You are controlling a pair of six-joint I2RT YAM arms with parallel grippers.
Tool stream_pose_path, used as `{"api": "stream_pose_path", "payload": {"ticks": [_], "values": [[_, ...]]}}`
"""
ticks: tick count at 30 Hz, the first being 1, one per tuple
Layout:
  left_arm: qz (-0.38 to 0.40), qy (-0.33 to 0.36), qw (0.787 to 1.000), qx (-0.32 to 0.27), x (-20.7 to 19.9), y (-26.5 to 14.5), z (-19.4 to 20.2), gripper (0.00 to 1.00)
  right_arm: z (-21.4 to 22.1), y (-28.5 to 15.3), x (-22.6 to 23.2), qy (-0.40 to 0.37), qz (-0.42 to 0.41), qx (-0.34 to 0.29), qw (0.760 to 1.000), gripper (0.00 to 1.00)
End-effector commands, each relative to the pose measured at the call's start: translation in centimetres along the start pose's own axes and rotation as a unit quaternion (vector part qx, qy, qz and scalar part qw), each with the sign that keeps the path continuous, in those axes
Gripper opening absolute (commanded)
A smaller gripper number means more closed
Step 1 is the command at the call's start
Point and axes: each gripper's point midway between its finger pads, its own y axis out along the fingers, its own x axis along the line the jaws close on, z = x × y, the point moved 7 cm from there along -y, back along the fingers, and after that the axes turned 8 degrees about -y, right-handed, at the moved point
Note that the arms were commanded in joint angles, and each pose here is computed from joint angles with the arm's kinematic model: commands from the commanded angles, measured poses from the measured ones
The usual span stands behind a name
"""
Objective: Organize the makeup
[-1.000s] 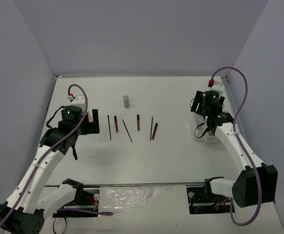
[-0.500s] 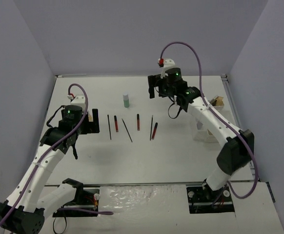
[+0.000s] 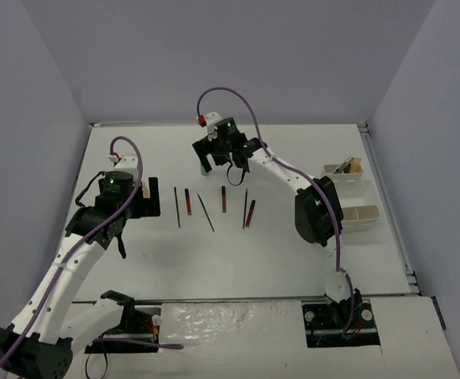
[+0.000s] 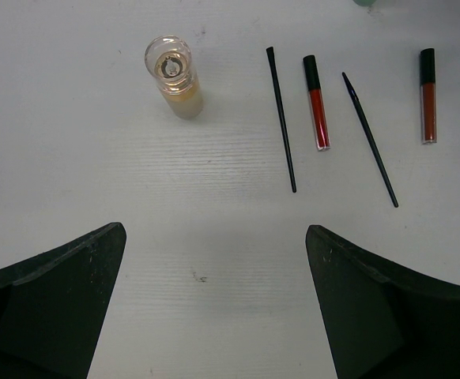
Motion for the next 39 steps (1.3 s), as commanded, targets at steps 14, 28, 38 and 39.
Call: {"api": "stream_pose_path", "payload": {"ticks": [14,28,38,39], "values": [[0.001,-0.015,1.000,-0.019,-0.2,0.0,-1.3,0.97,-4.3,3.2,0.4,-0.035,-0.043,-0.107,0.993,0.65],[0.000,-0.015,1.000,-0.017,-0.1,0.1,-1.3,0.97,-4.3,4.0,0.6,-0.034,-0.043,-0.110,0.992,0.46],[0.000,-0.015,1.000,-0.017,-0.1,0.1,-1.3,0.97,-5.0,3.2,0.5,-0.038,-0.036,-0.118,0.992,0.09],[0.000,-0.015,1.000,-0.018,-0.1,0.0,-1.3,0.97,-5.2,2.9,0.5,-0.038,-0.035,-0.120,0.991,0.06]]}}
